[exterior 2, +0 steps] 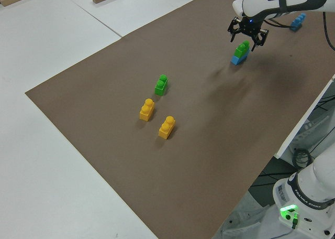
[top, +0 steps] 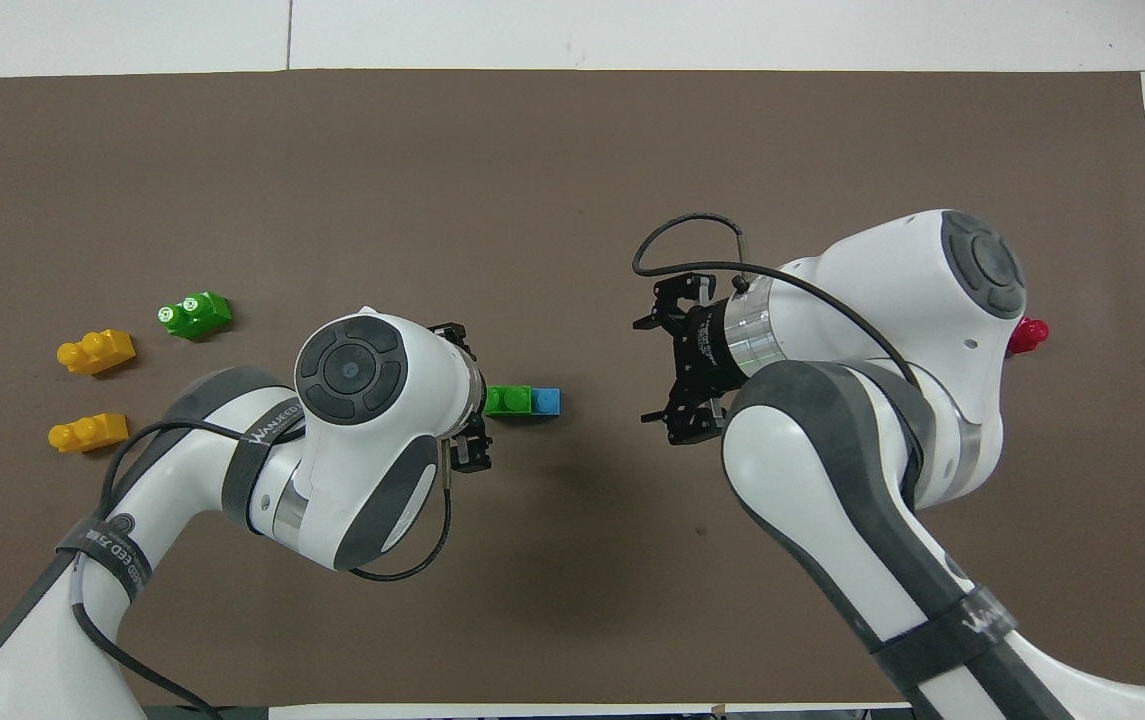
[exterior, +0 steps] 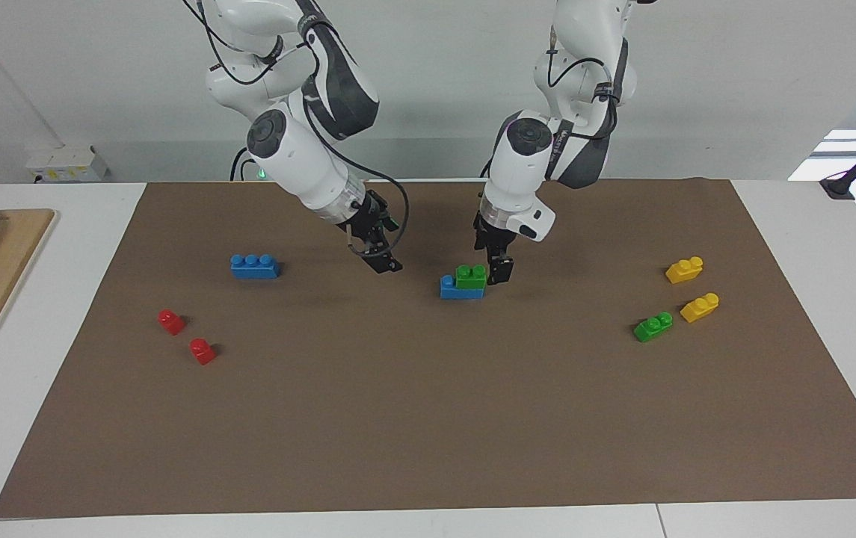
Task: Remove green block with left arm and hold with right
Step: 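Grasp the green brick with the left gripper while the right gripper grasps the blue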
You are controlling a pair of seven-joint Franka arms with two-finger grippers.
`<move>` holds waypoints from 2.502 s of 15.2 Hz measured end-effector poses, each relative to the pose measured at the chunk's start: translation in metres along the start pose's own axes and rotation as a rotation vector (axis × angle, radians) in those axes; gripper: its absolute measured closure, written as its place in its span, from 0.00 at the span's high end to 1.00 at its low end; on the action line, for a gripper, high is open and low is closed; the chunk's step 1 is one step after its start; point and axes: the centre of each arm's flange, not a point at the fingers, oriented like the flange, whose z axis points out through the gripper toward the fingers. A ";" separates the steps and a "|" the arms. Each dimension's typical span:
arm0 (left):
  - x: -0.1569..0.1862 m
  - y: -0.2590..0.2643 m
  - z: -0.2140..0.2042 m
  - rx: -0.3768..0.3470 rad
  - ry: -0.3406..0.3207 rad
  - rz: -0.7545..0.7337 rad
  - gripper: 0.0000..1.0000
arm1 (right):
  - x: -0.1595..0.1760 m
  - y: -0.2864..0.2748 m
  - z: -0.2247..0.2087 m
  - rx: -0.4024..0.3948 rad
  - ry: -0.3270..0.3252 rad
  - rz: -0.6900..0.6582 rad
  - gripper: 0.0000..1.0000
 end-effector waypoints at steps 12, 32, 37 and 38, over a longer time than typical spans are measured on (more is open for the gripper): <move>-0.004 -0.007 0.016 -0.020 -0.016 0.007 1.00 | -0.020 0.015 0.106 0.078 0.018 0.005 1.00; -0.011 -0.013 0.037 -0.008 -0.010 0.009 0.90 | -0.017 0.036 0.180 0.120 0.059 0.009 0.90; -0.011 -0.013 0.037 -0.008 -0.010 0.008 0.82 | -0.014 0.037 0.181 0.126 0.062 0.012 0.80; -0.011 -0.013 0.037 -0.008 -0.010 0.008 0.70 | -0.014 0.037 0.181 0.126 0.062 0.012 0.78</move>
